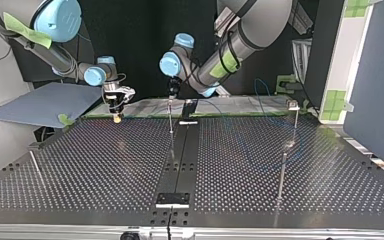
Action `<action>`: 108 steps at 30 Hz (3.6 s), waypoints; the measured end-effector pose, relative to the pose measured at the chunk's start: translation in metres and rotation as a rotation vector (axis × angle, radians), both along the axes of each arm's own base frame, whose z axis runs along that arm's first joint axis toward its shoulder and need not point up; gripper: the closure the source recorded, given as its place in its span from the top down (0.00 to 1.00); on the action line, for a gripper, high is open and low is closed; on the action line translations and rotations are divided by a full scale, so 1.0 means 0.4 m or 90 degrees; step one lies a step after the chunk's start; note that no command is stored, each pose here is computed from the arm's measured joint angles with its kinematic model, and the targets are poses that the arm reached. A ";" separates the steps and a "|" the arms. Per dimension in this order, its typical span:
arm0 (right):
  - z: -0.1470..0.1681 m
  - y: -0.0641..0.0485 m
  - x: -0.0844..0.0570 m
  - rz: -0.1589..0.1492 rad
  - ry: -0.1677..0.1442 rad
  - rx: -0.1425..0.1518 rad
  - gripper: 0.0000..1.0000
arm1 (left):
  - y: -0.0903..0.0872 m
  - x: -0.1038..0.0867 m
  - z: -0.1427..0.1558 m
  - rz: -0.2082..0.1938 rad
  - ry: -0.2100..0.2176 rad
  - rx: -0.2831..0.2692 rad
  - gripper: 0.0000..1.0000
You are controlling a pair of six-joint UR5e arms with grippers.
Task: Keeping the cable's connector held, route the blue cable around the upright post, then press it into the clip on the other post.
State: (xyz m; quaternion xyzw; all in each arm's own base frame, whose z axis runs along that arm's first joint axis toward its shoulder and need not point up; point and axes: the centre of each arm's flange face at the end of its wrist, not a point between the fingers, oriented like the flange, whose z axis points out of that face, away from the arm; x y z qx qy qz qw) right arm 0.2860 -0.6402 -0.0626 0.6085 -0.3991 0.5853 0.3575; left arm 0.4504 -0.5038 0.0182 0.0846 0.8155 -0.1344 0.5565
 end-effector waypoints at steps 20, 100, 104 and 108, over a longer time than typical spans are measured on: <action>0.000 0.000 0.000 0.000 0.000 0.001 0.00 | 0.001 -0.002 -0.001 0.004 0.000 -0.009 1.00; -0.005 0.003 0.002 0.009 -0.006 0.007 0.00 | 0.300 -0.433 0.415 0.157 -0.080 -0.248 1.00; -0.005 0.003 0.001 0.009 -0.006 0.007 0.00 | 0.326 -0.458 0.426 0.157 -0.079 -0.257 1.00; -0.006 0.001 -0.003 0.007 -0.005 0.007 0.00 | 0.355 -0.489 0.436 0.158 -0.079 -0.257 1.00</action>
